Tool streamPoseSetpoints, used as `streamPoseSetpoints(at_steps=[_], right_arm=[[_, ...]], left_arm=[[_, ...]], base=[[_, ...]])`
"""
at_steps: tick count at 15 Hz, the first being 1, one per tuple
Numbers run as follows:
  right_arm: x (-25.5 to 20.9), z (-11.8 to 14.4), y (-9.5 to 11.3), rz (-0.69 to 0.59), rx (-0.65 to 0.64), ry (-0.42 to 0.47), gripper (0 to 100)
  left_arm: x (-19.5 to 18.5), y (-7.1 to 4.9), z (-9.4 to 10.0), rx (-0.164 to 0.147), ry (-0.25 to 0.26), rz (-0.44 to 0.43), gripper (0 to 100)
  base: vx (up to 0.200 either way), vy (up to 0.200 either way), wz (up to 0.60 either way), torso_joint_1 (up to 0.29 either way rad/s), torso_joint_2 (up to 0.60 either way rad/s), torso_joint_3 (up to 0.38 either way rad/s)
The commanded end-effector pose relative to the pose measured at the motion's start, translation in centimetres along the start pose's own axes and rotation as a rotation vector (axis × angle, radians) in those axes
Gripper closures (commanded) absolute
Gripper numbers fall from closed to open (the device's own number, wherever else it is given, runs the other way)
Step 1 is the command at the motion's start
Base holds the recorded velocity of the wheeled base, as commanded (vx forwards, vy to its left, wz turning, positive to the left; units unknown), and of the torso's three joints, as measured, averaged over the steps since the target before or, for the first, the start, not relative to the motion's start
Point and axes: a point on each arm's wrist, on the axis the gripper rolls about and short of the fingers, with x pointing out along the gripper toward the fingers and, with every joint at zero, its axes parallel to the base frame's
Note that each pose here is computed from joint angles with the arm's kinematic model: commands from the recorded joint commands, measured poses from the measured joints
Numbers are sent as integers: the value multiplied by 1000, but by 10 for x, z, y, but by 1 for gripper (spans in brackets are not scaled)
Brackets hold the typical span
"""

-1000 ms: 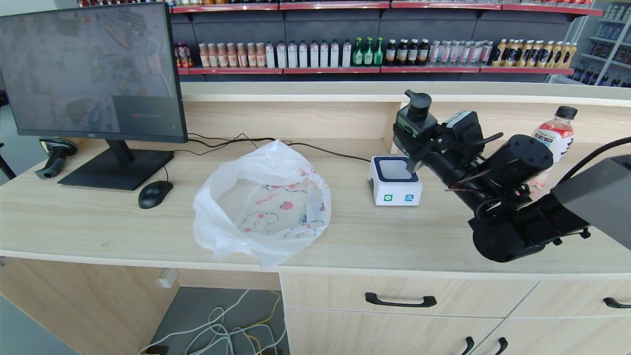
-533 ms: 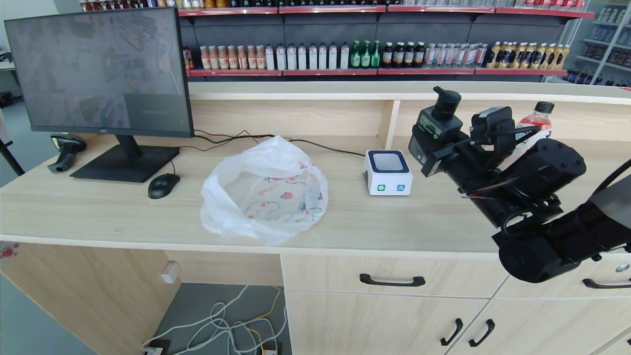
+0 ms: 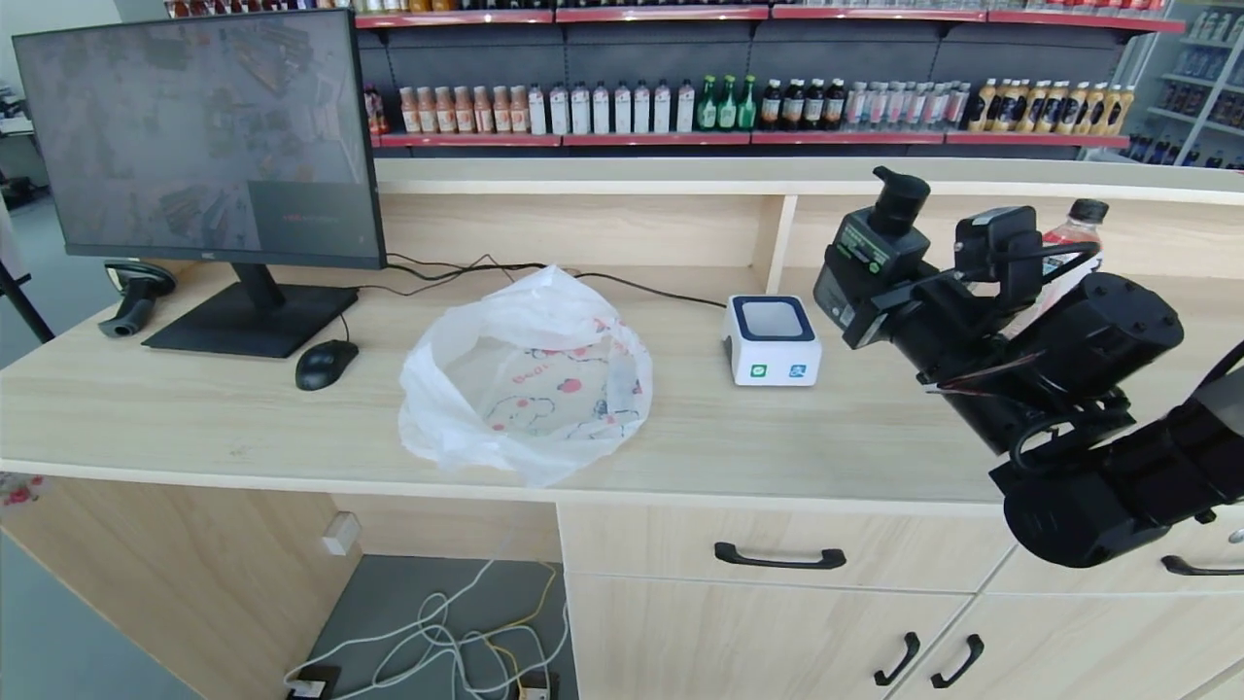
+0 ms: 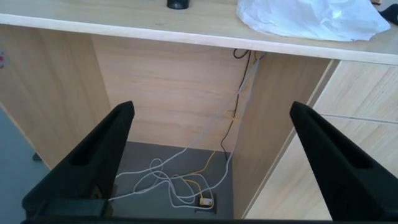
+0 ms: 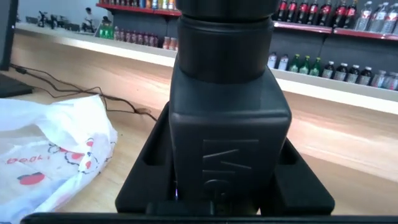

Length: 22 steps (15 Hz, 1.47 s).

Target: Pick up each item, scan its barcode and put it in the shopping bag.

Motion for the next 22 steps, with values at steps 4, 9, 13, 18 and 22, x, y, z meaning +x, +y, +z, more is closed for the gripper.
streamPoseSetpoints(at_steps=[4,9,13,18,22], right_arm=[[0,6,12,33,24,-13,100],[1,3,24,64,60,-5,100],[-7,-14,27,71,69,65,100],[-4,-43,27,68,70,123,100],[0,-62,21,49,65,151,100]], left_arm=[[0,0,0,0,-1,0,0],[0,0,0,0,-1,0,0],[0,0,0,0,-1,0,0],[0,0,0,0,-1,0,0],[0,0,0,0,-1,0,0]], base=[[0,0,600,7,5,1],[0,0,600,2,0,1],[0,0,0,0,0,0],[0,0,0,0,0,0],[0,0,0,0,0,0]])
